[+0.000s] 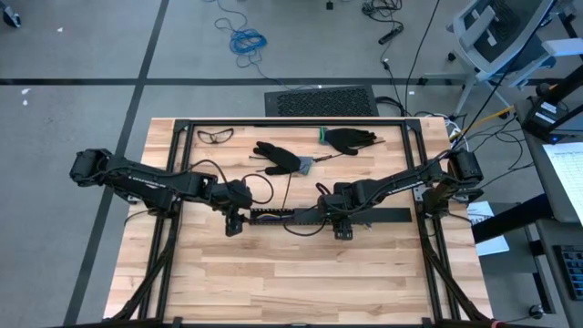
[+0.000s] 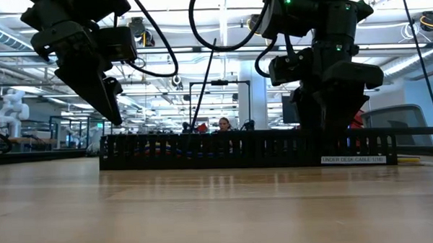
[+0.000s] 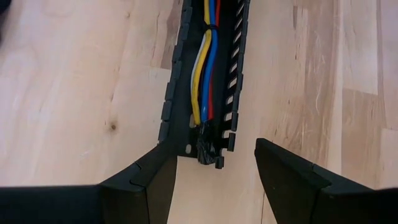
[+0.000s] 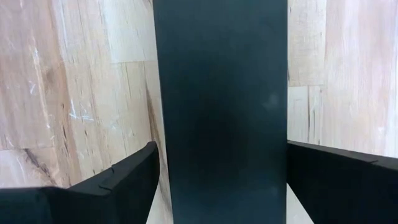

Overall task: Ziptie cables
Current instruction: Insert the black cover of the black cable duct

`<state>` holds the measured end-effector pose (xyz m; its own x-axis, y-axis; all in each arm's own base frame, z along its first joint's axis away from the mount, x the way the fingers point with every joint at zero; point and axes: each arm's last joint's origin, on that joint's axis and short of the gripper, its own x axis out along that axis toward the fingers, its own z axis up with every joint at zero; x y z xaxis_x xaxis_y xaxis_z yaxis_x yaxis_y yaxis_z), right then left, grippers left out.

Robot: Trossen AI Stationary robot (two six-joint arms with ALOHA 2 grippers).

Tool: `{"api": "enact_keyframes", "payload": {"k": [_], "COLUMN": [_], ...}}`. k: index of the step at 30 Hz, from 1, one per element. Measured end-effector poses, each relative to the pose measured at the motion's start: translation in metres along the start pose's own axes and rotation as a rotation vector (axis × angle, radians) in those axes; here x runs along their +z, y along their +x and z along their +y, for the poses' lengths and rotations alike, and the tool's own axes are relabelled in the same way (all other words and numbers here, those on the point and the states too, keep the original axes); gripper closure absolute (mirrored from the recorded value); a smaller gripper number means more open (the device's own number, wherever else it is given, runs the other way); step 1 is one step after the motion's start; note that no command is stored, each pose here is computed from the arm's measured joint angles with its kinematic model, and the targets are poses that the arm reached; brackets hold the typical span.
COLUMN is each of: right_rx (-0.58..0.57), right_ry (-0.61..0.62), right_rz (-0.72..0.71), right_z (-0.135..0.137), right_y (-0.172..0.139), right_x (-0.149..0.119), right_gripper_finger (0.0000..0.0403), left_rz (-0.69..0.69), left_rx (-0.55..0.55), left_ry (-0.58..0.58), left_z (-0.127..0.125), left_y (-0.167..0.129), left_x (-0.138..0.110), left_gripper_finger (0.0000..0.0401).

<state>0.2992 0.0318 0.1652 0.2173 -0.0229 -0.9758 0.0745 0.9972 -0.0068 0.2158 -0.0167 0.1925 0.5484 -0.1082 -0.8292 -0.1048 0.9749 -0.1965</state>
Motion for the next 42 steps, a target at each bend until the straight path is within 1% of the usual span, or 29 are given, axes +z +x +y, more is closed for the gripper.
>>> {"api": "enact_keyframes", "payload": {"k": [7, 15, 19, 21, 23, 25, 28, 30, 32, 33, 35, 38, 42], "right_rx": [0.0, 0.0, -0.001, -0.001, -0.001, -0.001, -0.001, -0.001, -0.001, -0.001, 0.0, -0.001, -0.001], "right_ry": [0.0, 0.0, 0.0, 0.0, 0.0, 0.0, 0.0, 0.0, 0.0, 0.0, 0.0, -0.009, -0.006], "right_rz": [0.003, 0.003, 0.004, 0.004, 0.004, 0.004, 0.004, 0.004, 0.004, 0.004, 0.004, 0.004, 0.004], "right_z": [0.0, 0.0, 0.0, 0.0, 0.0, 0.0, 0.0, 0.0, 0.0, 0.0, 0.0, 0.0, 0.0], "right_y": [0.0, 0.0, 0.0, 0.0, 0.0, 0.0, 0.0, 0.0, 0.0, 0.0, 0.0, 0.0, 0.0], "right_x": [0.0, 0.0, 0.0, 0.0, 0.0, 0.0, 0.0, 0.0, 0.0, 0.0, 0.0, 0.0, 0.0], "right_gripper_finger": [0.0092, 0.0092, 0.0092, 0.0092, 0.0092, 0.0092, 0.0092, 0.0092, 0.0092, 0.0092, 0.0092, 0.0092, 0.0092], "left_rz": [0.0, 0.002, 0.005, 0.005, 0.005, 0.01, 0.068, 0.141, 0.137, 0.12, 0.089, 0.045, -0.036], "left_rx": [0.0, -0.008, -0.015, -0.014, -0.014, -0.029, -0.047, -0.01, 0.019, 0.021, -0.009, -0.091, -0.154], "left_ry": [0.0, 0.027, 0.102, 0.12, 0.119, 0.093, 0.061, 0.076, 0.079, 0.059, 0.018, 0.019, 0.021], "left_z": [0.0, 0.0, -0.004, -0.004, -0.004, -0.005, -0.008, -0.007, -0.006, -0.005, -0.006, -0.011, -0.016], "left_y": [0.0, 0.0, 0.0, 0.0, 0.0, 0.0, 0.0, -0.001, -0.001, -0.001, -0.004, -0.007, -0.014], "left_x": [0.0, 0.0, -0.001, -0.001, -0.001, -0.001, -0.007, -0.015, -0.015, -0.012, -0.005, 0.004, 0.02], "left_gripper_finger": [0.0189, 0.0189, 0.0189, 0.0189, 0.0189, 0.0189, 0.0189, 0.0189, 0.0189, 0.0189, 0.0189, 0.0189, 0.0189]}}
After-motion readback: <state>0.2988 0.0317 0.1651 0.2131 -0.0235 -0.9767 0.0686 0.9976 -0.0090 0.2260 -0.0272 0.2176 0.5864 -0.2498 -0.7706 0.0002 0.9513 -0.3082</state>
